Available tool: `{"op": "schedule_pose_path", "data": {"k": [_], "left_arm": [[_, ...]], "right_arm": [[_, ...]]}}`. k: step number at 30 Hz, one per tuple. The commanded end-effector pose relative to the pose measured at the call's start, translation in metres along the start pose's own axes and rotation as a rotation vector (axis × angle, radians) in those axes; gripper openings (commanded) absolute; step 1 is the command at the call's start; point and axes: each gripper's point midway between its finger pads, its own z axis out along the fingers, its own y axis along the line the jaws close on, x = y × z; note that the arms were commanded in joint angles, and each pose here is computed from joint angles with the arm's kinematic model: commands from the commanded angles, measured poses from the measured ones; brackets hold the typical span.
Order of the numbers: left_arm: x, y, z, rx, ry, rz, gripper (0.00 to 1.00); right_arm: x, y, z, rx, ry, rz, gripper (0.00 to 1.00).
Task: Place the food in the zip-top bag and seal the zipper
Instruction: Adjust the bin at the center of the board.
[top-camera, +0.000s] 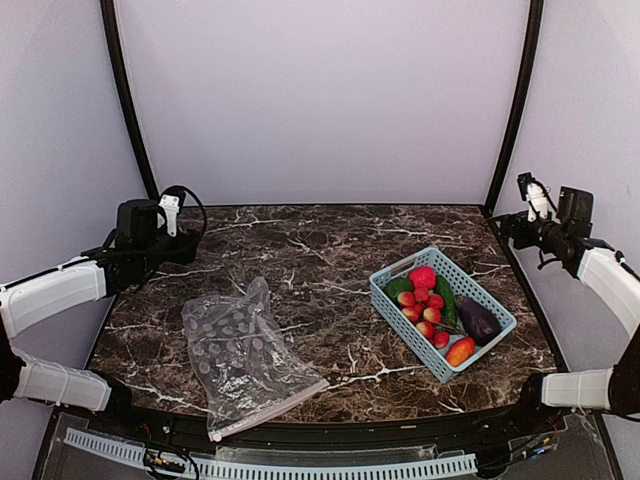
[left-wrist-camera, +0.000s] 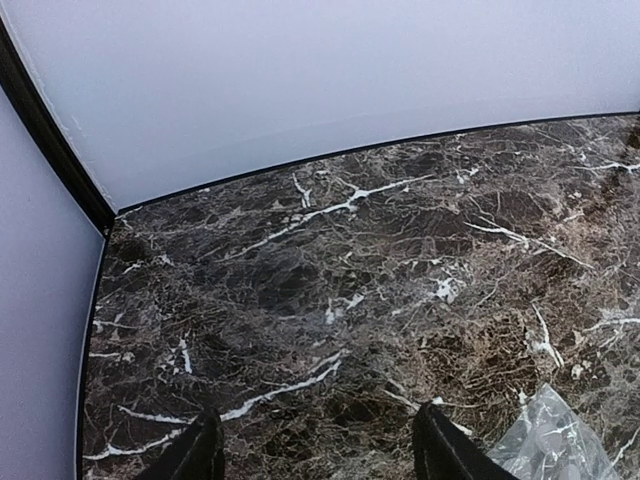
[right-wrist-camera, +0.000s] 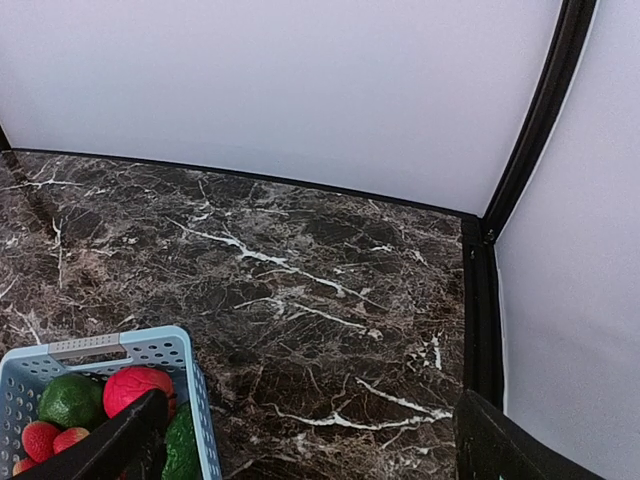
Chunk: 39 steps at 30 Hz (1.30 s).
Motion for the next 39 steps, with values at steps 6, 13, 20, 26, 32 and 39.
{"op": "schedule_pose_path", "data": {"k": [6, 13, 20, 26, 32, 39], "left_arm": [[0.021, -0.048, -0.006, 0.186, -0.045, 0.17, 0.64], [0.037, -0.116, -0.017, 0.404, -0.015, 0.309, 0.58], [0.05, -0.146, -0.024, 0.489, 0.011, 0.36, 0.55], [0.052, -0.133, -0.017, 0.395, 0.008, 0.402, 0.56], [0.053, -0.125, -0.011, 0.333, 0.013, 0.402, 0.62], [0.063, -0.128, -0.006, 0.344, 0.044, 0.408, 0.62]], "right_arm": [[0.001, 0.043, -0.008, -0.258, 0.009, -0.063, 0.9], [0.013, 0.137, -0.022, -0.528, 0.111, -0.229, 0.79], [0.064, 0.226, -0.036, -0.786, 0.289, -0.376, 0.67], [0.095, 0.27, -0.045, -0.923, 0.432, -0.452, 0.58], [0.132, 0.278, -0.037, -0.871, 0.596, -0.518, 0.5], [0.155, 0.262, -0.028, -0.771, 0.662, -0.548, 0.48]]}}
